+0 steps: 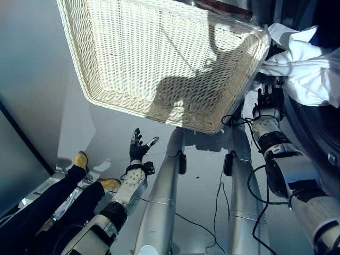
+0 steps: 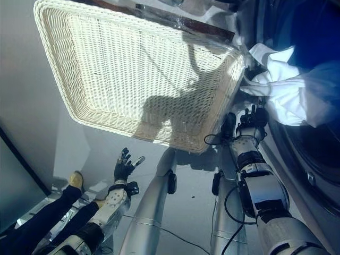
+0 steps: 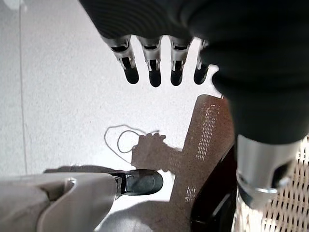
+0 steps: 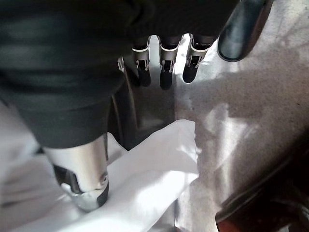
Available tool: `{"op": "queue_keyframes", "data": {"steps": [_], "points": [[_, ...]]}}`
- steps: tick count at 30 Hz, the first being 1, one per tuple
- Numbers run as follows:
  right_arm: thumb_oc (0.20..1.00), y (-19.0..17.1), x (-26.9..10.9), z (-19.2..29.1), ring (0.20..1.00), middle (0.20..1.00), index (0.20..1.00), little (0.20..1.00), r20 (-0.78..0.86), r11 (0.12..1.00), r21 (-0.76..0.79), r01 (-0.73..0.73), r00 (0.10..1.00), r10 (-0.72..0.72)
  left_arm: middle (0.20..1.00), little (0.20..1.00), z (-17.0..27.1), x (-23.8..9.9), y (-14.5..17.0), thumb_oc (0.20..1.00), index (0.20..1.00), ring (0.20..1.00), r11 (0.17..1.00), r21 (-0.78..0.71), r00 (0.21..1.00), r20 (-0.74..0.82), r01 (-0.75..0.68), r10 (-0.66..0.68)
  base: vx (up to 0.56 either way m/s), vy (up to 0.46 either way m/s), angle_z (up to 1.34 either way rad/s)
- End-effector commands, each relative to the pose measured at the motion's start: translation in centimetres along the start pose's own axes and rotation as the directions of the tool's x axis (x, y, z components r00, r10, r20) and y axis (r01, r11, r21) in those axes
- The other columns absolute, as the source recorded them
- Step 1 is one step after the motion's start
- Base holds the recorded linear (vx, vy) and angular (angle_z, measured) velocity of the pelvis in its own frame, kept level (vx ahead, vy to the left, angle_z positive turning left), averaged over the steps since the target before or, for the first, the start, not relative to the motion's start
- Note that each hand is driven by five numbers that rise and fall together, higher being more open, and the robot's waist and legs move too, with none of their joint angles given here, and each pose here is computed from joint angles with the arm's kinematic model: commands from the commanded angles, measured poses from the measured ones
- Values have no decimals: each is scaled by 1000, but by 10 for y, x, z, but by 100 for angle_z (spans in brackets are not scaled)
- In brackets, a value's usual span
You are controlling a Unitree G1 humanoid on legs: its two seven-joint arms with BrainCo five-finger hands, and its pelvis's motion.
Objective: Put the clothes into the washing machine.
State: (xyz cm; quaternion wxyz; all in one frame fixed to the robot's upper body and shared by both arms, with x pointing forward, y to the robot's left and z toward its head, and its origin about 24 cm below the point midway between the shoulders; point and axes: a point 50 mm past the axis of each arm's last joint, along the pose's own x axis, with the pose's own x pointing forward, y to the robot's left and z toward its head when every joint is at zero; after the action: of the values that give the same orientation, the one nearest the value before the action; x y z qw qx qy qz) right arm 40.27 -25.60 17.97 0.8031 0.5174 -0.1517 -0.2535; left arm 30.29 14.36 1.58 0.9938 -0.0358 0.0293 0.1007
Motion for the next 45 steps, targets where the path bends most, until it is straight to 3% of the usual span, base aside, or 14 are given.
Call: {"op": "queue_keyframes", "data": {"steps": [1,10,18,27,36,37,38,45], "points": [[1000,36,5,48,1000,1000,1000,1000,222,986,-104,-131,963,151,1000,1000,10,-4,-11,1000,1000,1000,999,-44,999,32,22,-21,23,-56,6],[1000,84,-9,70,1000,1000,1000,1000,356,892,-356,-279,842,405,1000,1000,6,-15,-7,1000,1000,1000,999,-34,999,26,36,-35,17,-10,6],[1000,95,-13,85,1000,1000,1000,1000,394,869,-349,-350,787,475,1000,1000,2,-20,3,1000,1000,1000,998,-41,999,14,42,-41,0,0,0],[1000,89,-15,101,1000,1000,1000,1000,427,823,-40,-567,735,527,1000,1000,1,-24,14,1000,1000,1000,998,-41,999,12,37,-36,-4,-1,0],[1000,66,-12,101,1000,1000,1000,1000,401,766,210,-607,768,499,1000,1000,3,-24,26,1000,1000,1000,999,-32,1000,18,10,-10,-3,-1,0],[467,66,-12,103,467,467,467,467,406,751,241,-615,767,498,1000,1000,4,-24,26,1000,1000,1000,1000,-30,1000,20,7,-7,0,0,0],[200,64,-12,103,200,200,200,200,409,745,251,-618,765,497,1000,1000,3,-24,27,1000,1000,1000,1000,-27,1000,16,6,-6,-11,-4,-3],[200,60,-19,109,200,200,200,200,472,684,327,-652,739,480,1000,1000,6,-23,33,1000,1000,1000,1000,-6,1000,14,-7,7,-24,-18,-1]]}}
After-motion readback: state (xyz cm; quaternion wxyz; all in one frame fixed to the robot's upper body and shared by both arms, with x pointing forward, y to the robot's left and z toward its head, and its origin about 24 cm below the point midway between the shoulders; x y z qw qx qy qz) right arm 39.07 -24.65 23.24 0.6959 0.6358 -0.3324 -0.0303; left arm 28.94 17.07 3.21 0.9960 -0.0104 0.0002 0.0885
